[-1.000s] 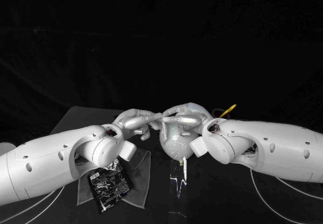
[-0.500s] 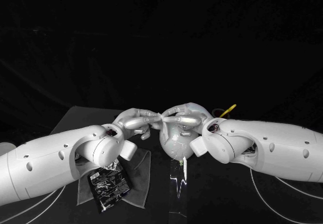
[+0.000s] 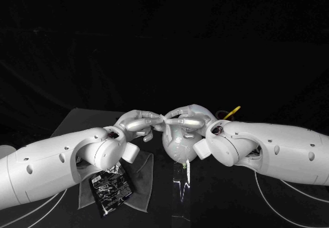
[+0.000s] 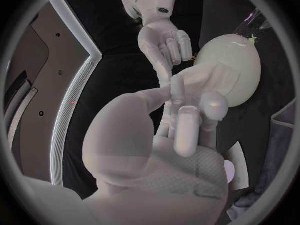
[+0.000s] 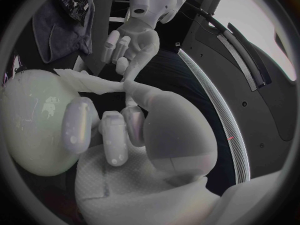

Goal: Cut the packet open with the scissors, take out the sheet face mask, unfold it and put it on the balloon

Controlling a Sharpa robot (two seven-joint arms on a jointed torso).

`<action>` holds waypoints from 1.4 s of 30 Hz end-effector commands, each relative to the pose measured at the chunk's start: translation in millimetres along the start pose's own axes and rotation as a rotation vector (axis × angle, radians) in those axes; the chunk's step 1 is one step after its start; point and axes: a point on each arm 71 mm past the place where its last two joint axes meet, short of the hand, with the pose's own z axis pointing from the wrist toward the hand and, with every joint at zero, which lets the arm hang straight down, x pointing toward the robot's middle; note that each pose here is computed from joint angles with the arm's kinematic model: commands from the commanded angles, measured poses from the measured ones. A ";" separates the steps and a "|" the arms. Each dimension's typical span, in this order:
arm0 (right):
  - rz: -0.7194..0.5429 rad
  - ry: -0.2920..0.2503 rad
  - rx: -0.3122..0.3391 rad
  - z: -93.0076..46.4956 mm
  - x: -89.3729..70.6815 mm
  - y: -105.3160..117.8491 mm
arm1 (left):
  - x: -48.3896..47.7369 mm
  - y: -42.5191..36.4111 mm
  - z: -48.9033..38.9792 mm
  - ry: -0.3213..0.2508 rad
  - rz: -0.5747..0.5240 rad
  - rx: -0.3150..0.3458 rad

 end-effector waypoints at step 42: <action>-0.003 -0.048 -0.042 -4.0 -14.8 1.5 | -10.4 0.4 -4.3 -0.007 0.045 -0.013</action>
